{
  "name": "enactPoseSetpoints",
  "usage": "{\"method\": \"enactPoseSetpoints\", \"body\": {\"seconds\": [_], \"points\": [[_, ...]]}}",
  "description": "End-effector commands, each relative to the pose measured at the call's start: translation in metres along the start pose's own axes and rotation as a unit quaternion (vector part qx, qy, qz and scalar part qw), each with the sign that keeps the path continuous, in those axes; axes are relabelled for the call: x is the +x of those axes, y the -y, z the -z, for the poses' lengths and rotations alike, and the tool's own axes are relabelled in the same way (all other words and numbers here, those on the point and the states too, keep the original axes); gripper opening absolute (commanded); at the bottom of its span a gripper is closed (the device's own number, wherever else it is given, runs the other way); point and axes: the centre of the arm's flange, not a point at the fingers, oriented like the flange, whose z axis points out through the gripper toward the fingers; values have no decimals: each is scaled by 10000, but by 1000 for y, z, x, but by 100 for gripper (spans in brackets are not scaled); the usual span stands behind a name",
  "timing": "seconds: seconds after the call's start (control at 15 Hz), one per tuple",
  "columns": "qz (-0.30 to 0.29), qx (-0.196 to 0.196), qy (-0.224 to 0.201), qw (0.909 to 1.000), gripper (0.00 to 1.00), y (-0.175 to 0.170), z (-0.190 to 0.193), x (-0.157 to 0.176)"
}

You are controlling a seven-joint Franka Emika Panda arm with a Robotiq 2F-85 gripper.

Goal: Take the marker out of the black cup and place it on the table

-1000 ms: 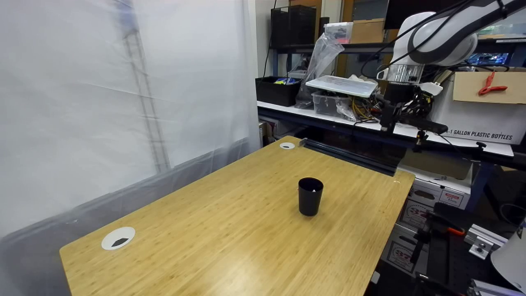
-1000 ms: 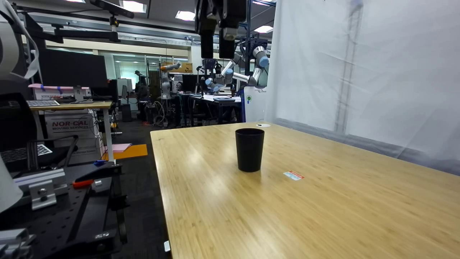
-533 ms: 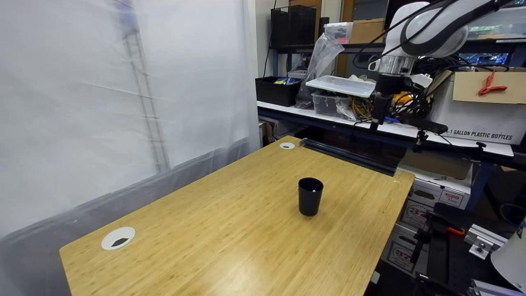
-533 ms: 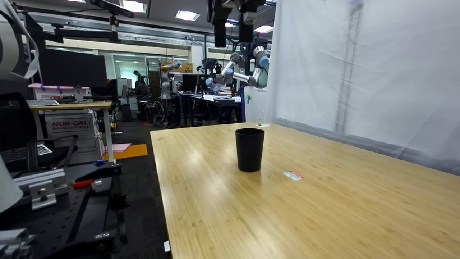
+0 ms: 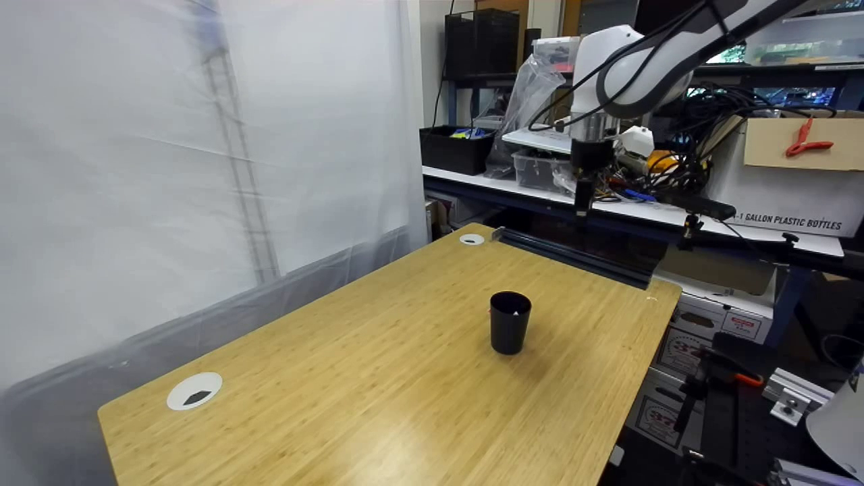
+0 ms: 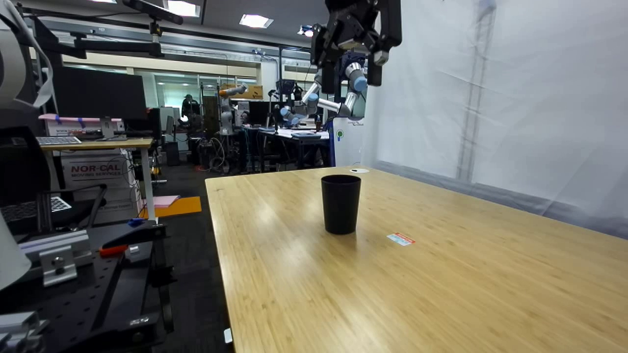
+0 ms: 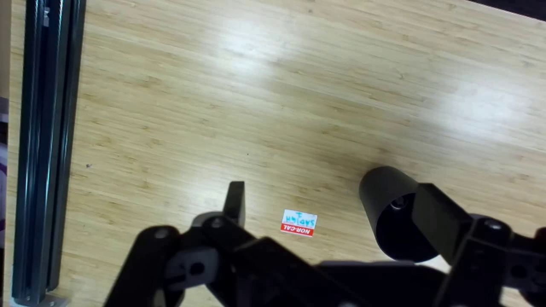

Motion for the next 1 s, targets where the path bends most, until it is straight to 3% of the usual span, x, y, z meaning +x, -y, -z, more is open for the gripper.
{"method": "enactPoseSetpoints", "body": {"seconds": [0.0,0.53,0.93], "points": [[204,-238,317,9990,100,4,-10,36],[592,-606,755,9935,100,72,-30,99],[1104,-921,1241,9818,100,123,-54,118]]}}
